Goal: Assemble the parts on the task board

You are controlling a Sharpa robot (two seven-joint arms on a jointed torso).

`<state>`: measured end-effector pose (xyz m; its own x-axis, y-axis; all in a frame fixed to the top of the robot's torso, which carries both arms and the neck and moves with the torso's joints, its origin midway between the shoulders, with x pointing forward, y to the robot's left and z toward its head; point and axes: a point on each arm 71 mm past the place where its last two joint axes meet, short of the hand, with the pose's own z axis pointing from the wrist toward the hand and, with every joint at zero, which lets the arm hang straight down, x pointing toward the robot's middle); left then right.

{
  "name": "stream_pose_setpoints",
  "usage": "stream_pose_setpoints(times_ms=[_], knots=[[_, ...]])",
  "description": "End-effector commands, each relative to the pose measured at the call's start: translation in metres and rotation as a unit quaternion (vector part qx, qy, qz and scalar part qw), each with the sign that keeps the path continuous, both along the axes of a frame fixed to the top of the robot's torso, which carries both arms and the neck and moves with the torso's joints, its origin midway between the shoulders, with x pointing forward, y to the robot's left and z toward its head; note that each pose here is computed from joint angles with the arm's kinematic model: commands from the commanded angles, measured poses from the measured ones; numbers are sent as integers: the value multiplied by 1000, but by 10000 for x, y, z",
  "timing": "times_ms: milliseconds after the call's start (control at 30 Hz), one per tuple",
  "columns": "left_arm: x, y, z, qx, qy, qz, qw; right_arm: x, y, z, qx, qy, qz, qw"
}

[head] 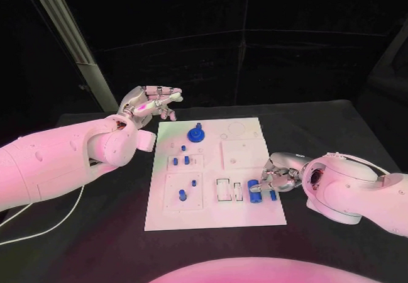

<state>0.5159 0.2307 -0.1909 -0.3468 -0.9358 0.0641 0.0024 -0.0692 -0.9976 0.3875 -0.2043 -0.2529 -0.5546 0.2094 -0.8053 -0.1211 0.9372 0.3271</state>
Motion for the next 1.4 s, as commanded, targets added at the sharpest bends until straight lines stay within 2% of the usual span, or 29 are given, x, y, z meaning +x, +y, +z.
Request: stream_pose_setpoints(times_ms=[33, 300, 667, 833, 1033, 1200, 1400], knots=[[-1, -4, 12, -4, -1, -5, 1000, -23, 45, -46, -23, 11, 11, 1000], [-1, 0, 11, -4, -1, -5, 1000, -30, 133, -104, -31, 11, 18, 999], [-4, 7, 9, -4, 0, -5, 1000, -27, 222, -102, -37, -3, 29, 999], [-5, 12, 10, -4, 0, -5, 1000, -36, 211, -51, -13, -23, 16, 1000], [-7, 16, 10, -4, 0, -4, 1000, -88, 195, 57, 57, -44, -12, 997], [-9, 12, 10, -4, 0, -5, 1000, -128, 224, 110, 97, -45, -23, 994], [-13, 12, 12, -4, 0, -5, 1000, -135, 263, 108, 116, -33, -31, 992]])
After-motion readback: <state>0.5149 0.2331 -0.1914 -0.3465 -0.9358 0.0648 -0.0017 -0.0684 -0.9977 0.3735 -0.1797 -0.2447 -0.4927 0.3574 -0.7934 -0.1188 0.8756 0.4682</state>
